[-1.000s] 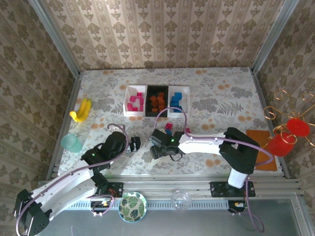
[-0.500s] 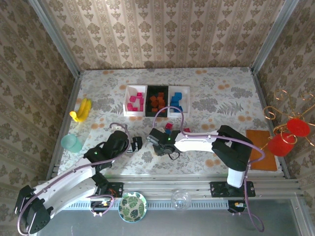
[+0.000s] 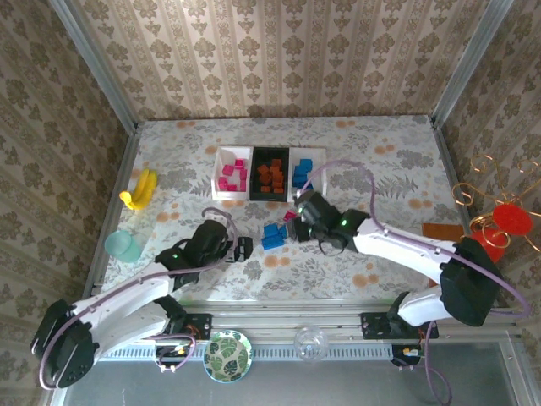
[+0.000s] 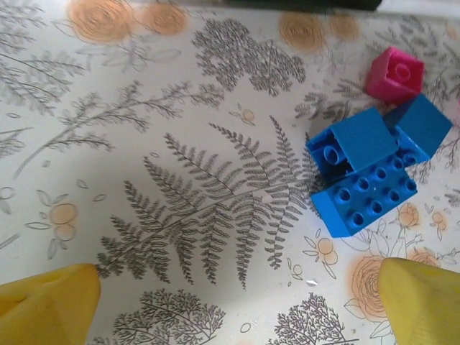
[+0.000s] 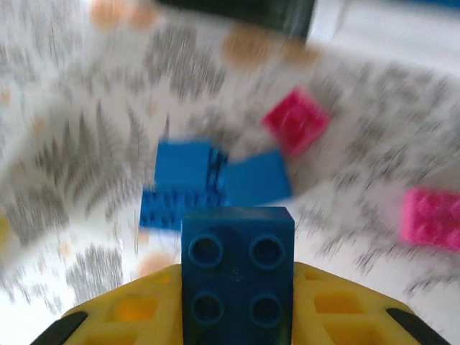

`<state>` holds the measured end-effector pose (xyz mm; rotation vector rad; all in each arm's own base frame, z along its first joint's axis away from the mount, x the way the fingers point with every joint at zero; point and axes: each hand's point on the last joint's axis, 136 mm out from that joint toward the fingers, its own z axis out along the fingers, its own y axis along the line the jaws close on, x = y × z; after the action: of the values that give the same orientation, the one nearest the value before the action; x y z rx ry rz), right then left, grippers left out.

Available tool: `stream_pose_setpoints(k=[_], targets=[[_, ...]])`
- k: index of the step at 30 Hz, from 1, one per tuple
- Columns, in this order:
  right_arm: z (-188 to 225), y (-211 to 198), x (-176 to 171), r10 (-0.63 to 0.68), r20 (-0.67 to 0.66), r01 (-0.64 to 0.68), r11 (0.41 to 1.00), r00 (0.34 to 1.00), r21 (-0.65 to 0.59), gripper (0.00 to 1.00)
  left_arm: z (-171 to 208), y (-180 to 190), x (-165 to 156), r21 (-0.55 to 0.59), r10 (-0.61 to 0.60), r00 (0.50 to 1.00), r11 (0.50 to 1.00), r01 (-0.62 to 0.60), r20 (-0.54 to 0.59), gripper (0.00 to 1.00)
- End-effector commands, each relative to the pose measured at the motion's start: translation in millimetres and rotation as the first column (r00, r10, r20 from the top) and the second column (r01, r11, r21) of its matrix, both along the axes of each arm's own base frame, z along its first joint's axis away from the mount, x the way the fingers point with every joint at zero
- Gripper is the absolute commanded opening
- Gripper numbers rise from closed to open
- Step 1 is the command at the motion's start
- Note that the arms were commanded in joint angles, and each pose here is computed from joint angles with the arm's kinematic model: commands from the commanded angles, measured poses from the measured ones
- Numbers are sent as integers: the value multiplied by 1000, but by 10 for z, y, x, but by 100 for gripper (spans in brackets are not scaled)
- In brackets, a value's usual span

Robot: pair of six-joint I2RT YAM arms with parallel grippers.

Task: Sort the legos into containers by color
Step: Pick up the lego from the bottom-center of the table, then place the lego in the container.

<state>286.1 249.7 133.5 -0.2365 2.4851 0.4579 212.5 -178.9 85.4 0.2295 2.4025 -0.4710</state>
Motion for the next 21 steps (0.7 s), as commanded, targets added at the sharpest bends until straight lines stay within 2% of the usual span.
stream_pose_setpoints(k=[1,5,10,12,14,15,17,21], targets=[[159,-9,417,-20,26,20,1000,999,15,21,118,-224,76,-32,-83,996,996,83,15,100],[52,-146,1037,-131,15,131,990,991,-50,21,90,-407,113,-48,-140,990,989,139,-12,100],[-141,-367,1524,-272,-15,270,958,962,-95,22,89,-639,148,-62,-227,974,972,225,-20,98],[-209,-391,1668,-295,-42,290,952,955,-99,32,68,-742,162,-67,-264,964,963,262,-27,97],[-230,-370,1763,-295,-62,290,953,953,-90,64,2,-832,185,-58,-294,955,955,291,-49,96],[-203,-353,1777,-289,-57,284,955,956,-84,69,-31,-871,193,-53,-308,949,951,306,-58,95],[-109,-301,1746,-267,-39,265,963,963,-53,73,-117,-948,221,-37,-330,941,944,328,-74,92],[54,-318,1597,-253,-8,253,967,967,-11,75,-281,-1078,253,-8,-369,924,929,370,-102,88]])
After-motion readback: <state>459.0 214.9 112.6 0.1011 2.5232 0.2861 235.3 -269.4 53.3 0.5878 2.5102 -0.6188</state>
